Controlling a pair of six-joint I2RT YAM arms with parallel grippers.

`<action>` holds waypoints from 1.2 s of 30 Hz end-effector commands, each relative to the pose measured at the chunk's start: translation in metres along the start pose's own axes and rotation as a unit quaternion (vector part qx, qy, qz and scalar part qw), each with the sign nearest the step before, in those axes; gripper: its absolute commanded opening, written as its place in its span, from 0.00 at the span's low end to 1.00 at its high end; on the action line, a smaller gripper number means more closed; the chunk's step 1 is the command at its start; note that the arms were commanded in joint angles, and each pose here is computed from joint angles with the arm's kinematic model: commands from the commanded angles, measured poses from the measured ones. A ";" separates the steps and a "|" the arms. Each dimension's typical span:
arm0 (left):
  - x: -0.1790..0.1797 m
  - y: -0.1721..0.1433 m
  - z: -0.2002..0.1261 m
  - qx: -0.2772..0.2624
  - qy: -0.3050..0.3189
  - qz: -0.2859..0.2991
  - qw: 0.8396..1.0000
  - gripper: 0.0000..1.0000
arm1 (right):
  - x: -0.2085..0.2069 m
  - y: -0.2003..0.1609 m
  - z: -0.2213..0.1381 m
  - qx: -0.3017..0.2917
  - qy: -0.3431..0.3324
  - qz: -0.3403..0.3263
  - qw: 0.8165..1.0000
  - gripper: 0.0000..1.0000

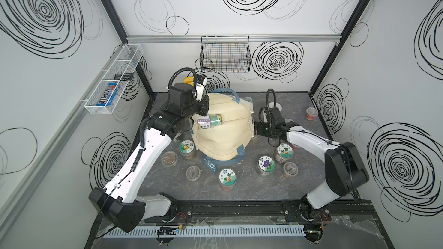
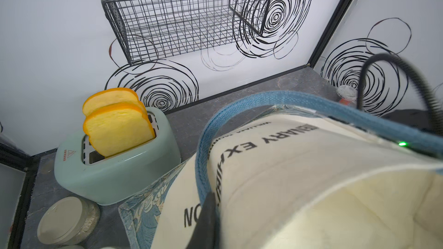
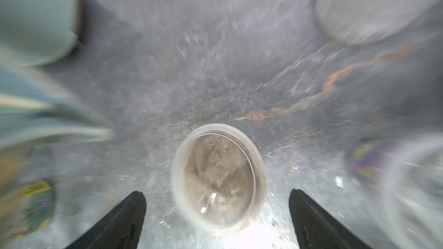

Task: Take out the seed jars from the canvas bag
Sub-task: Place the seed jar at the center of the board, then pick up the canvas bag from the center of the board, then pick up the seed jar from the canvas bag.

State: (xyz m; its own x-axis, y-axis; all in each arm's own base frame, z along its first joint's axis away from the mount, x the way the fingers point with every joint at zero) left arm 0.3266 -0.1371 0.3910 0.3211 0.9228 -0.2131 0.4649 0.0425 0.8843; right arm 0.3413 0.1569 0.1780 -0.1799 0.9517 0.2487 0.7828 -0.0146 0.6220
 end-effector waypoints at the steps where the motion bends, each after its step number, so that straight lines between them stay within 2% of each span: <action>1: -0.007 0.022 0.010 -0.030 -0.040 0.009 0.999 0.00 | 0.007 0.032 -0.062 -0.087 0.012 -0.038 0.995 0.97; 5: -0.006 0.010 0.031 0.003 -0.041 0.011 0.999 0.00 | 0.021 0.046 -0.126 -0.193 0.048 -0.101 0.975 0.97; 8: 0.000 0.004 0.041 0.011 -0.023 0.018 1.000 0.00 | 0.039 0.052 -0.165 -0.247 0.105 -0.155 0.951 0.99; 11: 0.002 0.000 0.049 0.016 -0.024 0.023 0.999 0.00 | 0.074 0.053 -0.187 -0.273 0.177 -0.235 0.916 1.00; 14: -0.001 -0.003 0.057 0.029 -0.043 0.037 0.998 0.00 | 0.120 0.046 -0.192 -0.281 0.213 -0.334 0.874 0.99; 16: -0.001 -0.006 0.063 0.051 -0.053 0.047 0.996 0.00 | 0.141 0.041 -0.186 -0.280 0.230 -0.387 0.848 0.97; 20: 0.006 -0.013 0.070 0.083 -0.074 0.046 0.993 0.00 | 0.172 0.019 -0.165 -0.303 0.263 -0.495 0.770 0.96; 22: 0.009 -0.014 0.075 0.092 -0.088 0.034 0.991 0.00 | 0.181 0.011 -0.148 -0.302 0.262 -0.532 0.747 0.97; 23: 0.011 -0.013 0.076 0.096 -0.091 0.031 0.991 0.00 | 0.185 0.009 -0.136 -0.294 0.259 -0.547 0.740 0.97; 25: 0.013 -0.014 0.080 0.107 -0.098 0.027 0.989 0.00 | 0.188 0.007 -0.107 -0.267 0.243 -0.566 0.741 0.95; 29: 0.013 -0.014 0.080 0.105 -0.109 0.024 0.988 0.00 | 0.186 -0.002 -0.053 -0.217 0.197 -0.619 0.729 0.91; 32: 0.011 -0.014 0.079 0.106 -0.115 0.024 0.987 0.00 | 0.183 -0.011 -0.024 -0.189 0.172 -0.656 0.710 0.92; 36: 0.009 -0.014 0.079 0.105 -0.122 0.024 0.987 0.00 | 0.176 -0.018 0.011 -0.142 0.137 -0.688 0.698 0.88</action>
State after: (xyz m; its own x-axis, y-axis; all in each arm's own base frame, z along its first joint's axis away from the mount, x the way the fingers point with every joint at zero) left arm 0.3894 -0.1526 0.3114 0.4436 0.8475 -0.2915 0.6843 -0.1103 0.7208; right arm 0.2898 0.3236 0.1951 -0.8518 0.0930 -0.5155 -0.2975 0.7240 0.6223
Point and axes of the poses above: each gripper's point midway between its finger pads, its own z axis out along the fingers, its own x axis along the line the jaws close on, y = z × x, the point moved 6 cm from there along -z, back along the fingers, and after that the axes turned 10 degrees about -z, right-handed, at the moved point
